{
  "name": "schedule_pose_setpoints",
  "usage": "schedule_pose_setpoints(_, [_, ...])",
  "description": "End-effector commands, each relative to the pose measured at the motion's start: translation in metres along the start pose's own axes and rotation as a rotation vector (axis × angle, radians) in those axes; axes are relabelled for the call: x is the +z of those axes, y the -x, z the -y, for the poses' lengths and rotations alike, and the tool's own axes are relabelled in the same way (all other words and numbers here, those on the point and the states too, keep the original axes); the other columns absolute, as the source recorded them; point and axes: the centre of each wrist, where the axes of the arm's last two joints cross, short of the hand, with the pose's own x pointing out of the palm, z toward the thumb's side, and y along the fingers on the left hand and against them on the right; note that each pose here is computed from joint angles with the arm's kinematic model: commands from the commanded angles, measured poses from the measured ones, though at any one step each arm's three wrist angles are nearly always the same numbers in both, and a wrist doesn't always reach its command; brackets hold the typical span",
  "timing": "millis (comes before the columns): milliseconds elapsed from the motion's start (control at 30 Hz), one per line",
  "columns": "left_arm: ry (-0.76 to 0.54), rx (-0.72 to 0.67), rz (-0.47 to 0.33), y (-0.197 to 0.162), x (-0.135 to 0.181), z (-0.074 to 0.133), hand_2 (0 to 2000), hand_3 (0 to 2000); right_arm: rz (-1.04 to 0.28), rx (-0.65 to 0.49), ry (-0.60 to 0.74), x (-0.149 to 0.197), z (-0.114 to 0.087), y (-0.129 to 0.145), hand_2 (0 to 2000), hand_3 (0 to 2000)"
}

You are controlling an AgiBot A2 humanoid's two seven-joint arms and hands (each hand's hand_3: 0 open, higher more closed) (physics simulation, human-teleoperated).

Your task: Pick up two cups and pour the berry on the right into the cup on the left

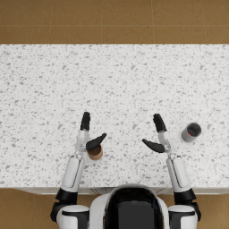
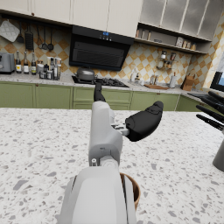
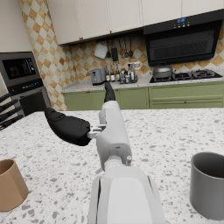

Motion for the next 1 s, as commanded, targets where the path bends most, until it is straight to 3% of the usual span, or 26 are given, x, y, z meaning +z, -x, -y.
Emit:
schedule_pose_setpoints(33, [0.000,0.000,0.000,0.000,0.000,0.000,0,0,0.000,0.000,0.000,0.000,0.000,0.000,0,0])
schedule_pose_setpoints(567, [0.011,-0.044,0.004,-0.005,-0.011,-0.001,0,0,0.008,0.017,-0.027,-0.007,0.001,-0.004,0,0])
schedule_pose_setpoints(767, [-0.054,-0.073,-0.005,0.004,-0.008,0.015,0,0,-0.003,-0.167,0.077,-0.001,-0.017,0.017,0,0])
schedule_pose_setpoints(1000, [-0.059,-0.056,-0.222,0.008,-0.011,0.026,0,0,-0.245,-0.331,0.119,0.014,-0.038,0.043,0,0])
